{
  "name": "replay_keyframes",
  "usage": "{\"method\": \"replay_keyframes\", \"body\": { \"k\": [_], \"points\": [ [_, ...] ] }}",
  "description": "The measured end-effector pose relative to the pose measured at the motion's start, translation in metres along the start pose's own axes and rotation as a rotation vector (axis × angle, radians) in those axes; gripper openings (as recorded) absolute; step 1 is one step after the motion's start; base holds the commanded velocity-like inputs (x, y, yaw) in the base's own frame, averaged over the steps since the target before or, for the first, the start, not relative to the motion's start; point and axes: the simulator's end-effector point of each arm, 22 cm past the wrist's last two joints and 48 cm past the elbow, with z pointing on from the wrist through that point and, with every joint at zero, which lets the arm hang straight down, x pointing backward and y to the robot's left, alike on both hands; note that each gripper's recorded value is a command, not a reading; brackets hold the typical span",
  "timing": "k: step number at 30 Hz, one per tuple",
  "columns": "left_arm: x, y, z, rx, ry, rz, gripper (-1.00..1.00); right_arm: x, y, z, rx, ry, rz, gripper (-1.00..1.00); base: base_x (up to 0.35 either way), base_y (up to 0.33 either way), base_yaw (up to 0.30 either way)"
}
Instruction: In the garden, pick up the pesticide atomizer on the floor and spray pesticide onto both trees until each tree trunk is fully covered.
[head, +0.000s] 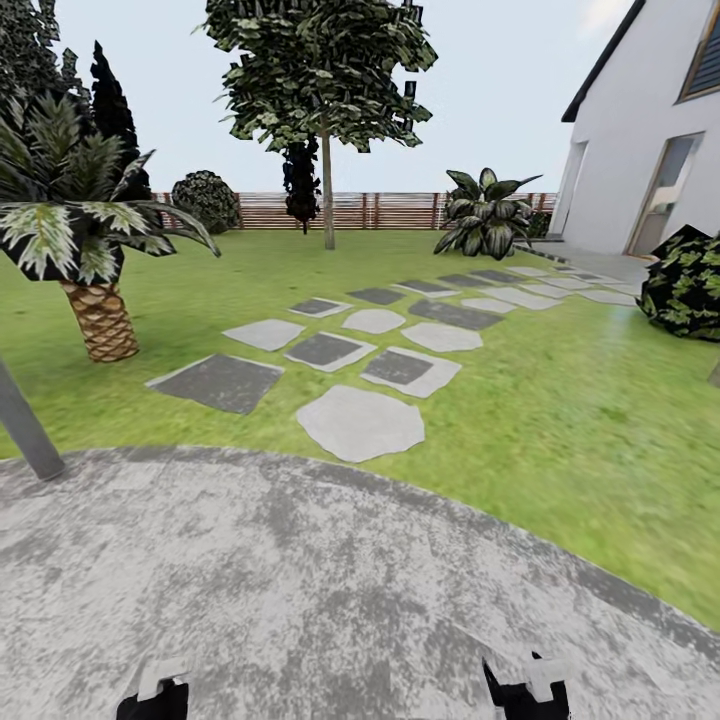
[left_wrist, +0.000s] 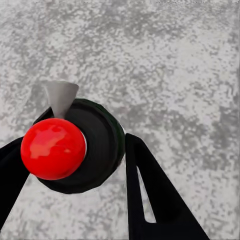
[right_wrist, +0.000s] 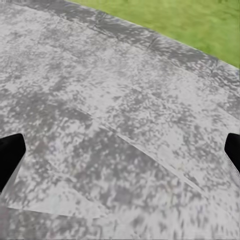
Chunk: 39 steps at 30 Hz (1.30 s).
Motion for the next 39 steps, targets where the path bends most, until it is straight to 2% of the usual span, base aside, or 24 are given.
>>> {"method": "replay_keyframes", "body": {
  "k": [39],
  "points": [
    [-0.0010,0.0008,0.0000,-0.001,-0.003,0.001,-1.00,0.0001,0.0022,0.0001,-0.002,0.000,0.002,1.00,0.340,0.000,0.000]
  ]
}}
